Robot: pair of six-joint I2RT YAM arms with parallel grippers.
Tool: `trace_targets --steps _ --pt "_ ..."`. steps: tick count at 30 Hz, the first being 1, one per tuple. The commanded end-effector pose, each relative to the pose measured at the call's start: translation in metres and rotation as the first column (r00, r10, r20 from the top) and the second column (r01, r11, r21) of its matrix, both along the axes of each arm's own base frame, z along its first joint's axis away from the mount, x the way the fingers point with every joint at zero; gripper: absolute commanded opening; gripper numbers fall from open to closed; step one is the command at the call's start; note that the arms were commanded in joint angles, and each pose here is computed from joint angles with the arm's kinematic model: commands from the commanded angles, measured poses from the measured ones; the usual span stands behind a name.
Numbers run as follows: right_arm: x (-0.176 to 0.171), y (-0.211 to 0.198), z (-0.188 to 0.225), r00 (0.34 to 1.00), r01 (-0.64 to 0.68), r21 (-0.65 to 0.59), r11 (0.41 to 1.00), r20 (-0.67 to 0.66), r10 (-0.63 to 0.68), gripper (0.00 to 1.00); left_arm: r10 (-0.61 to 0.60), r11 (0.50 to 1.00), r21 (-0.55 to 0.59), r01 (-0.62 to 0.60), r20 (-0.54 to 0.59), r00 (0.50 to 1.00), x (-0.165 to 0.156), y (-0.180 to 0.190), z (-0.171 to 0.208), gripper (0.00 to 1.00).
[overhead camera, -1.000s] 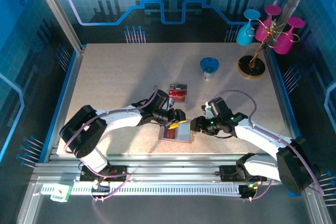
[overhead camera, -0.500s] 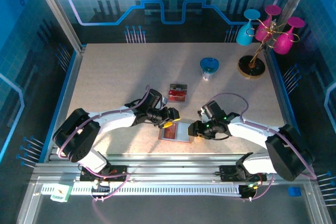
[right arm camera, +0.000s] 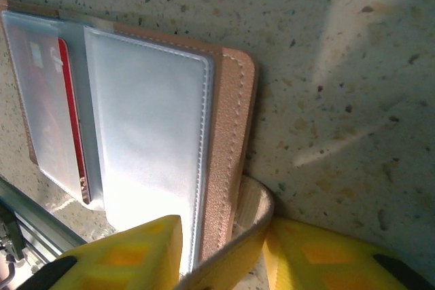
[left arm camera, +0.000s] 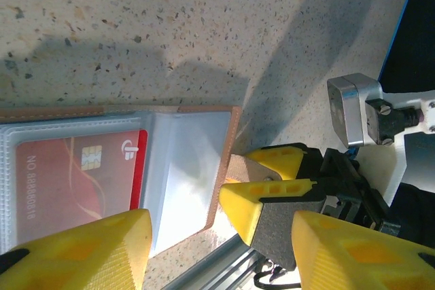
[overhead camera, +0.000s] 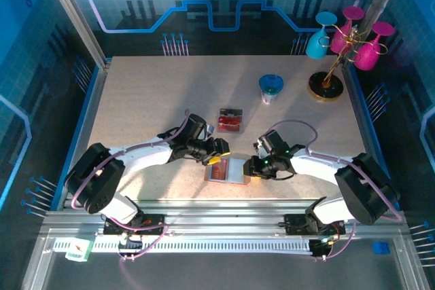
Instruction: Take the credit cards out of the card holder
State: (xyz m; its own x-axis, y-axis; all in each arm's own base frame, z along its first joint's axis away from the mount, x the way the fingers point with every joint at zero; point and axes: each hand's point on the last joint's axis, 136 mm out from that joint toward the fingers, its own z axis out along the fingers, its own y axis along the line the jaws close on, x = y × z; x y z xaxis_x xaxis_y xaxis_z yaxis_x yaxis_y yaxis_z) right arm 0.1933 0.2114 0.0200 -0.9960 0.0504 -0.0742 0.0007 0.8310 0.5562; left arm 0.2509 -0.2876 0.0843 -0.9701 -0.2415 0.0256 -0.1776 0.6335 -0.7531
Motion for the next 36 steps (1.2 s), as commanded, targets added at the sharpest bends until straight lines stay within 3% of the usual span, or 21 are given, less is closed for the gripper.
trace_targets --steps 1,11,20,29,36 --pt "0.020 0.005 0.009 0.999 -0.006 0.019 1.000 0.053 0.005 0.36 -0.006 1.000 0.026 0.007 -0.011 1.000 -0.006 0.010 -0.003 0.57" --pt "0.030 0.002 0.020 0.998 -0.020 0.010 1.000 0.067 0.019 0.36 -0.010 0.995 0.096 0.011 -0.018 1.000 -0.012 0.022 -0.014 0.57" --pt "0.031 -0.011 0.068 0.987 0.000 -0.029 1.000 0.162 0.005 0.42 0.023 0.991 0.134 -0.022 -0.008 1.000 -0.017 0.039 -0.022 0.50" --pt "0.034 0.030 0.101 0.973 -0.067 0.048 0.997 0.226 0.054 0.42 0.051 0.992 0.117 -0.050 -0.010 0.999 -0.021 0.047 -0.032 0.39" --pt "0.034 0.067 0.095 0.976 -0.124 0.092 0.988 0.193 0.104 0.40 0.064 0.994 0.092 -0.065 0.007 0.998 -0.017 0.047 -0.029 0.32"
